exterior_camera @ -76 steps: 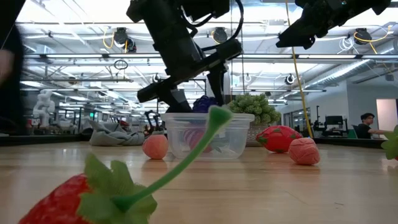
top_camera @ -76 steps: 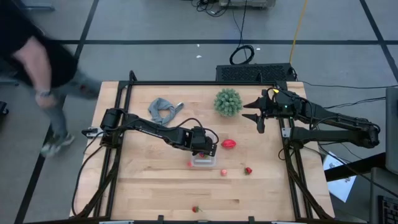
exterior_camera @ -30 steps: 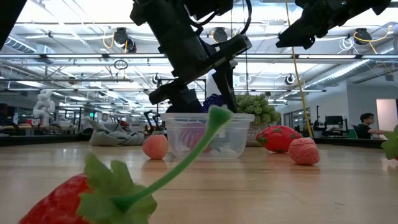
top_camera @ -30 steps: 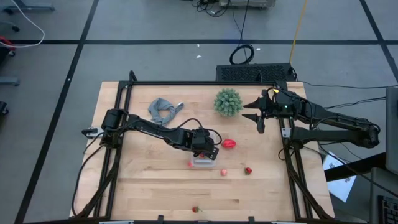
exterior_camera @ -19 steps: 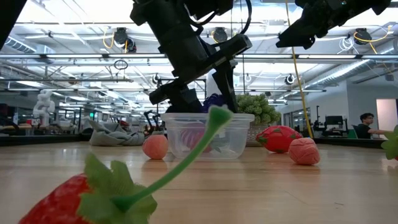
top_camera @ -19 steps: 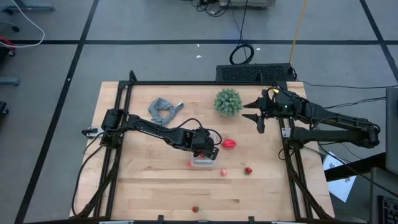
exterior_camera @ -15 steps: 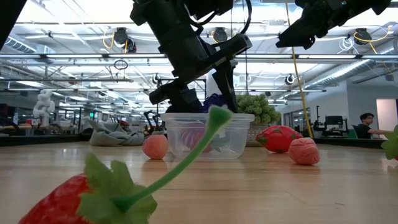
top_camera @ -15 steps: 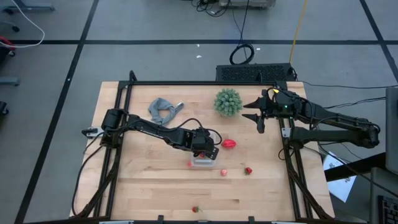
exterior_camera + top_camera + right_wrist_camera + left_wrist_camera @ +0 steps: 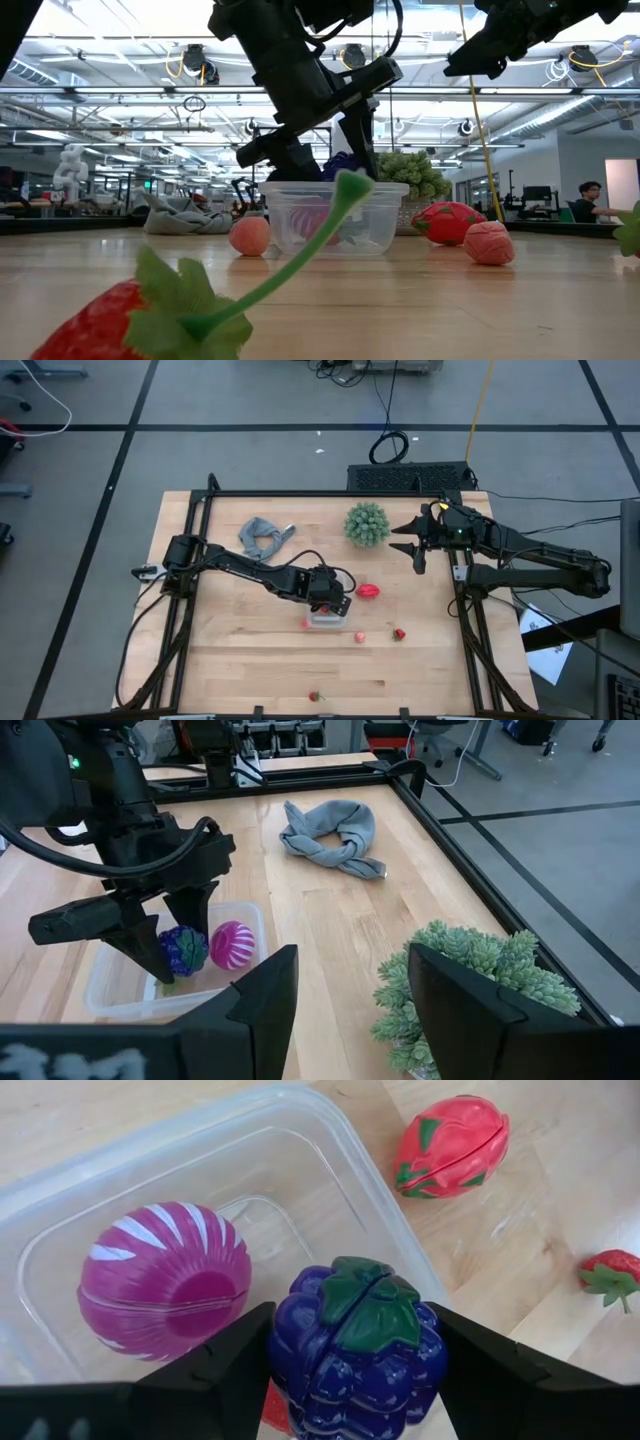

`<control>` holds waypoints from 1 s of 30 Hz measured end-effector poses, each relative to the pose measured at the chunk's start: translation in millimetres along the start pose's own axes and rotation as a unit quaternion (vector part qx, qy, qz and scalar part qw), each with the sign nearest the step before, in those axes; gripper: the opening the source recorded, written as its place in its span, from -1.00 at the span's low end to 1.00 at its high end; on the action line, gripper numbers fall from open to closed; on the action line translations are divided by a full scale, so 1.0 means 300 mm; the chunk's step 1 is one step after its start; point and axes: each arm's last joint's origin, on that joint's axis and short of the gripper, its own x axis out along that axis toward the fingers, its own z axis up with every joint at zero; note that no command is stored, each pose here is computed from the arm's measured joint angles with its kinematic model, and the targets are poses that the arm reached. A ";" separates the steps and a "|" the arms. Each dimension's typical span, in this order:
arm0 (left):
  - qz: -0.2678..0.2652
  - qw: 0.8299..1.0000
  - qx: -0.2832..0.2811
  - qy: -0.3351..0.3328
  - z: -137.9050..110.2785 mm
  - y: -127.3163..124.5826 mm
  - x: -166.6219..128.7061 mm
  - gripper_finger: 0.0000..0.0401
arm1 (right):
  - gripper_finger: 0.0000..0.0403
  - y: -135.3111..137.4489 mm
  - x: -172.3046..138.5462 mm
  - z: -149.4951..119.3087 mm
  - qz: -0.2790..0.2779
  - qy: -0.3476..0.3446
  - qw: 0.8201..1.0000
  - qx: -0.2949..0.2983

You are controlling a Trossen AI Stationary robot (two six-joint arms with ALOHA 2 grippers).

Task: Pick and placing Produce into tupperware
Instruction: Put the grape into the transparent bin

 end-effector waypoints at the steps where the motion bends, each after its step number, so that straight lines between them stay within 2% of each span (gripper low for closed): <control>1: 0.000 1.000 -0.001 0.000 0.000 0.000 0.000 0.20 | -0.09 0.000 0.000 0.000 0.000 0.000 1.000 0.000; 30: 0.000 1.000 -0.011 0.000 0.000 0.000 0.000 0.20 | -0.09 0.000 0.000 0.000 0.000 0.000 1.000 0.002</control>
